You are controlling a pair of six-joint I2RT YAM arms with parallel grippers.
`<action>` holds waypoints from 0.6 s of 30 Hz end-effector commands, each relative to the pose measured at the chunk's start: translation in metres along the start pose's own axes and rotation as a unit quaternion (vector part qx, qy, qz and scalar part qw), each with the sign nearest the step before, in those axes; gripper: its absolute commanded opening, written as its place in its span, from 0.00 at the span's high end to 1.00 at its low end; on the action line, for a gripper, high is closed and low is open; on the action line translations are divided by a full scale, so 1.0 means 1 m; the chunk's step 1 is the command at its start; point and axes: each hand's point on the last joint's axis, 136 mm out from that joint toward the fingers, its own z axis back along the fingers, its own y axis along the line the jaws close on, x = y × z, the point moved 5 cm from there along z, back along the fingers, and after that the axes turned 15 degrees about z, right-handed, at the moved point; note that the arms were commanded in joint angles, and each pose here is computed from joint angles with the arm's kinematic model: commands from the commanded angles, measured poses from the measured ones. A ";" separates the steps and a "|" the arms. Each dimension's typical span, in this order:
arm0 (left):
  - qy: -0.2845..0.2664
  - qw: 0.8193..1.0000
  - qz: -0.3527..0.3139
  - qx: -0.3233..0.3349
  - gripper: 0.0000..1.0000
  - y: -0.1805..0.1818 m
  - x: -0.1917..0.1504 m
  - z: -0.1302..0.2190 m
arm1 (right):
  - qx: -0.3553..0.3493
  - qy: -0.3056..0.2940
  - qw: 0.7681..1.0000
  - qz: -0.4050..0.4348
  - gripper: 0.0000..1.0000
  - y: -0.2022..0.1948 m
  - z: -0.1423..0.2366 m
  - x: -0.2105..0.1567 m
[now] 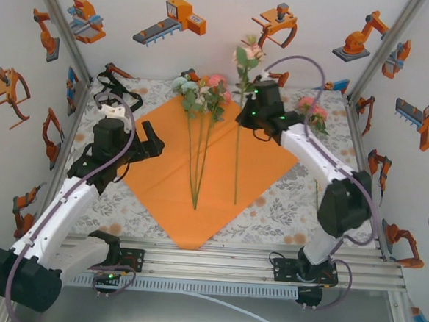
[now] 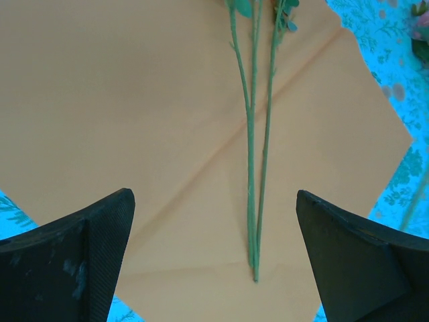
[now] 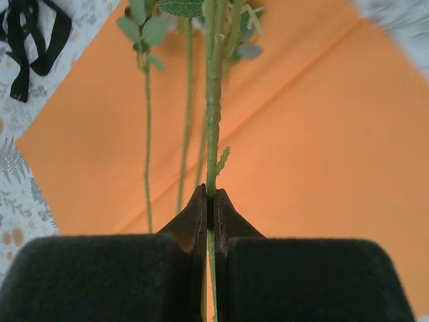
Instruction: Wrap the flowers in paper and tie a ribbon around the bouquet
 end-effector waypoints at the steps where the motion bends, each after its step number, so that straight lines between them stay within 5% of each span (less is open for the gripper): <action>1: 0.042 0.998 0.039 -0.025 0.02 0.001 -0.016 -0.004 | 0.015 0.003 0.999 -0.040 1.00 0.026 -0.040 0.001; 7: 0.049 0.997 0.050 -0.031 0.02 0.005 -0.024 -0.002 | 0.049 0.044 0.998 -0.016 1.00 0.075 -0.107 -0.015; 14: 0.046 0.998 0.047 -0.022 0.02 0.010 -0.025 -0.001 | 0.018 0.071 0.997 -0.013 1.00 0.076 -0.154 -0.039; 18: 0.048 0.997 0.047 -0.024 0.02 0.009 -0.025 -0.001 | -0.008 0.086 0.996 0.018 0.88 0.067 -0.165 -0.052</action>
